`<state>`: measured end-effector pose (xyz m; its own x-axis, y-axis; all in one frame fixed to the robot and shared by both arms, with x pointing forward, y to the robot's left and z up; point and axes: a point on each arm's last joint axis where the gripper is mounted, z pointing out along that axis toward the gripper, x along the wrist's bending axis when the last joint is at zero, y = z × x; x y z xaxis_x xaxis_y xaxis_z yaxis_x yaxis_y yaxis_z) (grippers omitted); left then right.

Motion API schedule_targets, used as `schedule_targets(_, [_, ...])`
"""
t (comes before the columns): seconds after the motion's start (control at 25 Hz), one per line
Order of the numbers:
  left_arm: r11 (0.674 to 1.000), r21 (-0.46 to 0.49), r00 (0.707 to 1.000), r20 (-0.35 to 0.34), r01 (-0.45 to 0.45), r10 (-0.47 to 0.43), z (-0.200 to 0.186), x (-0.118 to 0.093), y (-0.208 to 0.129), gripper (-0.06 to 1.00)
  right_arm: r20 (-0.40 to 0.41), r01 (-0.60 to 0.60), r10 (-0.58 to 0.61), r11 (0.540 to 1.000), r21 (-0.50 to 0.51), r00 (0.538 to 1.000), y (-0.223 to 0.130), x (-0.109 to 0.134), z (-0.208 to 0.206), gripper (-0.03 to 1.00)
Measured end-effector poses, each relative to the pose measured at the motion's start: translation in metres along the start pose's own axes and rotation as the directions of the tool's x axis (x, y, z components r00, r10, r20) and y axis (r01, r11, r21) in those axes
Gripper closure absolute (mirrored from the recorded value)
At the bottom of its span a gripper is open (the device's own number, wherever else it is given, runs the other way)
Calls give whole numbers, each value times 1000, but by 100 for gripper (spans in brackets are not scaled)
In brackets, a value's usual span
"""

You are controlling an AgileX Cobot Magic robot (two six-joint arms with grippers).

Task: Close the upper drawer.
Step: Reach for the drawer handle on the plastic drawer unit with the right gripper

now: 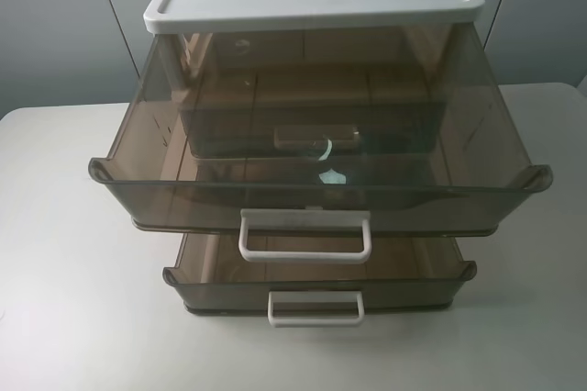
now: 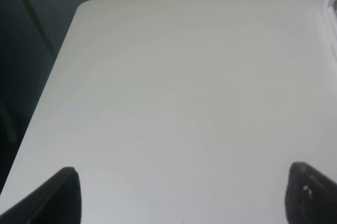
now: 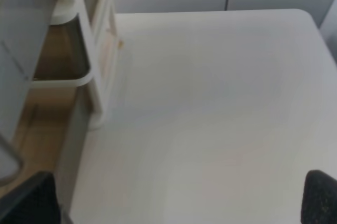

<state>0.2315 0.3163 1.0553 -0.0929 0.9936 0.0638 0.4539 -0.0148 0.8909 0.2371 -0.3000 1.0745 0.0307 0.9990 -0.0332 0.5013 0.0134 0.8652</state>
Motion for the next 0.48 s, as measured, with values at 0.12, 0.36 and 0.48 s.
schedule_targets(0.12, [1000,0,1000,0,0,0,0,0,0,20,36,40,-42,998,53,998,25,-5,7,27])
schedule_targets(0.36, [1000,0,1000,0,0,0,0,0,0,20,-31,216,-214,975,58,976,89,-1,36,27])
schedule_targets(0.48, [1000,0,1000,0,0,0,0,0,0,20,-115,309,-300,949,67,947,119,14,55,27])
